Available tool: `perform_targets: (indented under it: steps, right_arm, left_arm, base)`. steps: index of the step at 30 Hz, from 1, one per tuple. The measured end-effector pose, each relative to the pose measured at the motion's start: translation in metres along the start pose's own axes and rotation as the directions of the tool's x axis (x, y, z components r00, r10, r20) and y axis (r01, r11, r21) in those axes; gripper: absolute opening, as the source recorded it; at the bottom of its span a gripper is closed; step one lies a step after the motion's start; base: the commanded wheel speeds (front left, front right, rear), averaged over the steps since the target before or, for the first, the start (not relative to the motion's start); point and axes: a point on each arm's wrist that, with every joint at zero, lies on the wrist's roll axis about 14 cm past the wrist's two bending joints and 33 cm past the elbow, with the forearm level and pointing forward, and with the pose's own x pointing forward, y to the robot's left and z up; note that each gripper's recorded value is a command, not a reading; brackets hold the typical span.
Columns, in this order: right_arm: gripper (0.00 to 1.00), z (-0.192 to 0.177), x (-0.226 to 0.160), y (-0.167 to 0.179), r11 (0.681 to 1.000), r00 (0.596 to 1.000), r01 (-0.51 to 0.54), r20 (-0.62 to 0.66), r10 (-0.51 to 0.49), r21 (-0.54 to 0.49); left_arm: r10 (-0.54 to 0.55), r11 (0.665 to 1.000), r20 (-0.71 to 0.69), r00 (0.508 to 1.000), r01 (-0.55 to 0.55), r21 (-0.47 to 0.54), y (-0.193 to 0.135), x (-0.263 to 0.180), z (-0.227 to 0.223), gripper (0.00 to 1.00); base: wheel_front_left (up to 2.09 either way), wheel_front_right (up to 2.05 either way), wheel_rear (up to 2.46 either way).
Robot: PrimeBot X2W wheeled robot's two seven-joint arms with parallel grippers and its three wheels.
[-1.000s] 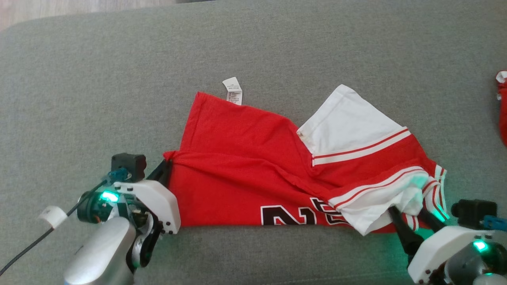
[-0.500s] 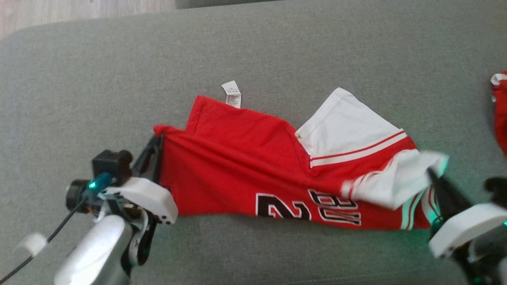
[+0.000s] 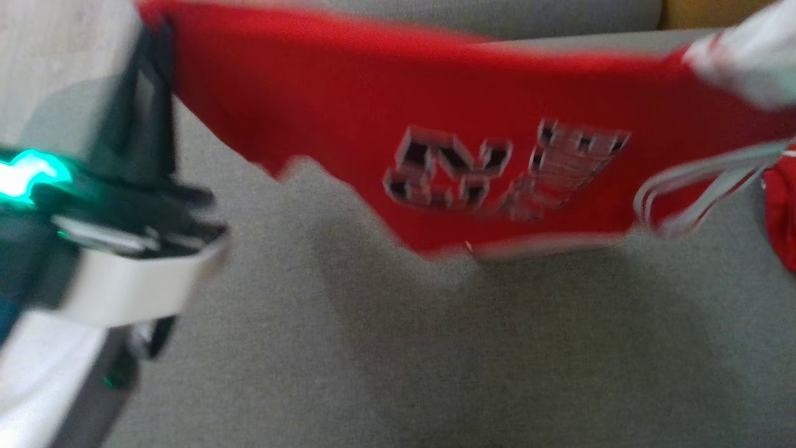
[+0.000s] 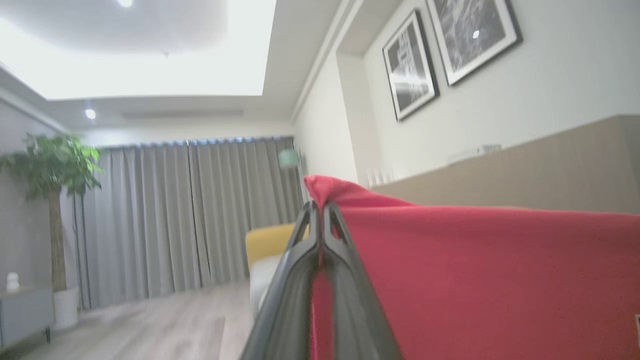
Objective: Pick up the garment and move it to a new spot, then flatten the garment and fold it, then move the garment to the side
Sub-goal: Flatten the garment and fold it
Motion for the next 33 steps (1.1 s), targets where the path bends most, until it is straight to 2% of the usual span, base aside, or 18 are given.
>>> perform_targets:
  steps: [5, 8, 10, 15, 20, 24, 28, 33]
  right_arm:
    - [0.0, 0.096, 0.008, -0.016, 0.995, 0.968, 0.038, 0.252, -0.014, -0.09]
    - [0.0, 0.128, 0.011, -0.018, 0.995, 0.947, 0.032, 0.322, 0.0, -0.093]
    - [0.0, 0.132, 0.017, -0.02, 0.997, 0.947, 0.021, 0.32, 0.005, -0.077]
    - [0.0, 0.098, 0.05, -0.018, 0.999, 0.977, -0.035, 0.213, 0.031, 0.015]
    - [0.0, 0.048, 0.092, -0.004, 0.987, 0.994, -0.095, 0.066, 0.087, 0.127]
    - [0.0, 0.025, 0.127, 0.021, 0.964, 0.99, -0.14, 0.016, 0.14, 0.225]
    - [0.0, 0.034, 0.156, 0.025, 0.942, 0.991, -0.136, 0.049, 0.127, 0.308]
    - [0.0, 0.051, 0.178, 0.035, 0.931, 0.988, -0.148, 0.102, 0.12, 0.333]
  left_arm:
    - [-0.03, 0.993, 0.255, 0.966, 0.0, 0.119, 0.003, 0.013, 0.1, 0.0]
    - [-0.035, 0.987, 0.312, 0.949, -0.016, 0.158, 0.007, 0.016, 0.129, 0.0]
    - [-0.036, 0.986, 0.311, 0.95, -0.016, 0.164, 0.008, 0.02, 0.134, 0.0]
    - [-0.015, 0.994, 0.201, 0.98, -0.006, 0.105, 0.02, 0.043, 0.102, 0.0]
    - [0.027, 0.999, -0.014, 1.0, -0.027, -0.042, 0.028, 0.068, 0.018, 0.0]
    - [0.094, 0.983, -0.125, 0.988, -0.112, -0.144, 0.045, 0.086, -0.039, 0.0]
    - [0.148, 0.96, -0.076, 0.986, -0.162, -0.227, 0.058, 0.11, -0.045, 0.0]
    - [0.209, 0.937, -0.026, 0.978, -0.208, -0.279, 0.072, 0.137, -0.036, 0.0]
  base:
    - [0.0, 0.0, 0.0]
    - [0.0, 0.0, 0.0]
    - [0.0, 0.0, 0.0]
    - [0.0, 0.0, 0.0]
    - [0.0, 0.0, 0.0]
    - [0.0, 0.0, 0.0]
    - [0.0, 0.0, 0.0]
    - [0.0, 0.0, 0.0]
